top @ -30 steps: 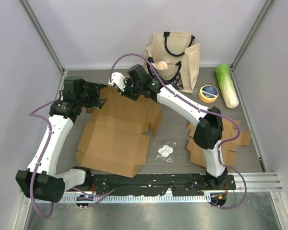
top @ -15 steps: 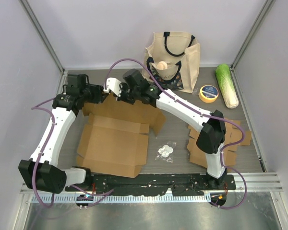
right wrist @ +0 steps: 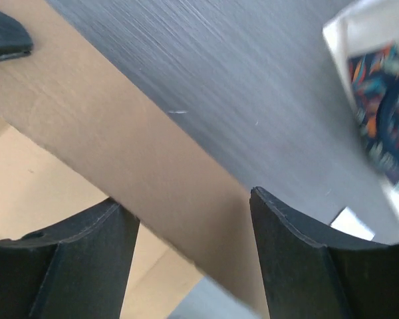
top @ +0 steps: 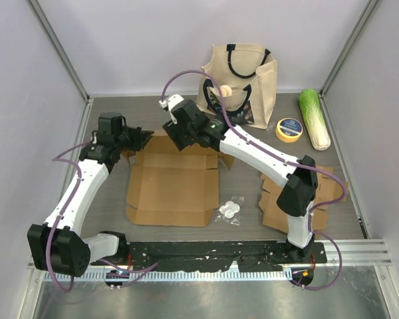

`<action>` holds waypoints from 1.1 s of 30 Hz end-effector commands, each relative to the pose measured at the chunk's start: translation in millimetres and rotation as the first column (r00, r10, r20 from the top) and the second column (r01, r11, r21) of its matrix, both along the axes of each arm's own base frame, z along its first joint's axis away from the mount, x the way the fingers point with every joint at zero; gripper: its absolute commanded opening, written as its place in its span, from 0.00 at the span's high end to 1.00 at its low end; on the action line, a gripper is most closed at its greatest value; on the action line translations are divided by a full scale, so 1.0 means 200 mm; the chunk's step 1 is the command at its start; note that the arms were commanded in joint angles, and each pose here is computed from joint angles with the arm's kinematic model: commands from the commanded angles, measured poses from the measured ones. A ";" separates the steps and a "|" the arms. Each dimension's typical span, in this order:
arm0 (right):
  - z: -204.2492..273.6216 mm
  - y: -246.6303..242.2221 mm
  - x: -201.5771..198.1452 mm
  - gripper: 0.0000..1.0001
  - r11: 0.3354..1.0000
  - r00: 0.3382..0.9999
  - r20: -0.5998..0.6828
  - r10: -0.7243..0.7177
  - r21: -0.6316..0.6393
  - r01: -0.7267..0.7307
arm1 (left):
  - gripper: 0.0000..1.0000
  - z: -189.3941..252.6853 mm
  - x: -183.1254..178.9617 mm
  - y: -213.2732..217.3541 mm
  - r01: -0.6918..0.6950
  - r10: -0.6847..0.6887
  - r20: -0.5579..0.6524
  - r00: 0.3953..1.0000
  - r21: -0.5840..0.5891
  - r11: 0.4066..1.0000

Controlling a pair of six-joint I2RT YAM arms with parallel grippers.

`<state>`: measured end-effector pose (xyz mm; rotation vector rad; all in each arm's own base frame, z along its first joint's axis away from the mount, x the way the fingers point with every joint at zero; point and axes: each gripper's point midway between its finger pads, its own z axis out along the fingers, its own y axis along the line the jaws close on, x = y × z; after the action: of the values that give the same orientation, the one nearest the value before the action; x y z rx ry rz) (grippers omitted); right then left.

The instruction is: Fold the paper box

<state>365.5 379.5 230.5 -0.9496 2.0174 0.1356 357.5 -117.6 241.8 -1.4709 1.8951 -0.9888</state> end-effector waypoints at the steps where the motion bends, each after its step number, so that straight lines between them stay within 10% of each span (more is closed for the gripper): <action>1: 0.47 -0.17 -0.16 0.30 0.822 0.931 -0.182 -0.317 0.437 0.366 | 1.00 0.04 0.04 -0.01 0.012 -0.012 0.053 0.999 -0.002 1.000; 3: 0.39 -0.11 -0.27 0.30 0.786 0.925 -0.303 -0.231 0.502 0.361 | 1.00 0.06 0.04 0.00 0.010 -0.010 0.061 0.998 -0.001 1.000; 7: 0.57 0.00 -0.38 0.27 0.408 0.863 -0.499 -0.077 0.774 0.484 | 1.00 0.04 0.03 0.01 0.000 0.000 0.056 0.998 -0.001 1.000; 18: 0.43 0.04 -0.31 0.25 -0.025 0.622 -0.771 0.136 0.625 0.780 | 1.00 0.04 -0.01 -0.03 0.043 -0.041 0.060 0.997 -0.041 0.998; 24: 0.33 -0.02 -0.21 0.24 -0.179 0.548 -0.819 0.171 0.521 0.835 | 1.00 0.05 -0.04 -0.04 0.060 -0.057 0.071 0.996 -0.052 0.997; 33: 0.21 0.01 -0.10 0.43 -0.202 0.471 -0.856 0.215 0.433 0.879 | 1.00 0.05 -0.06 0.00 0.061 -0.060 0.081 0.995 -0.010 0.998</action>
<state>334.4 375.3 257.6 1.0938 1.9386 1.5726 347.2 -115.9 234.6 -1.4571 1.9040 -1.0301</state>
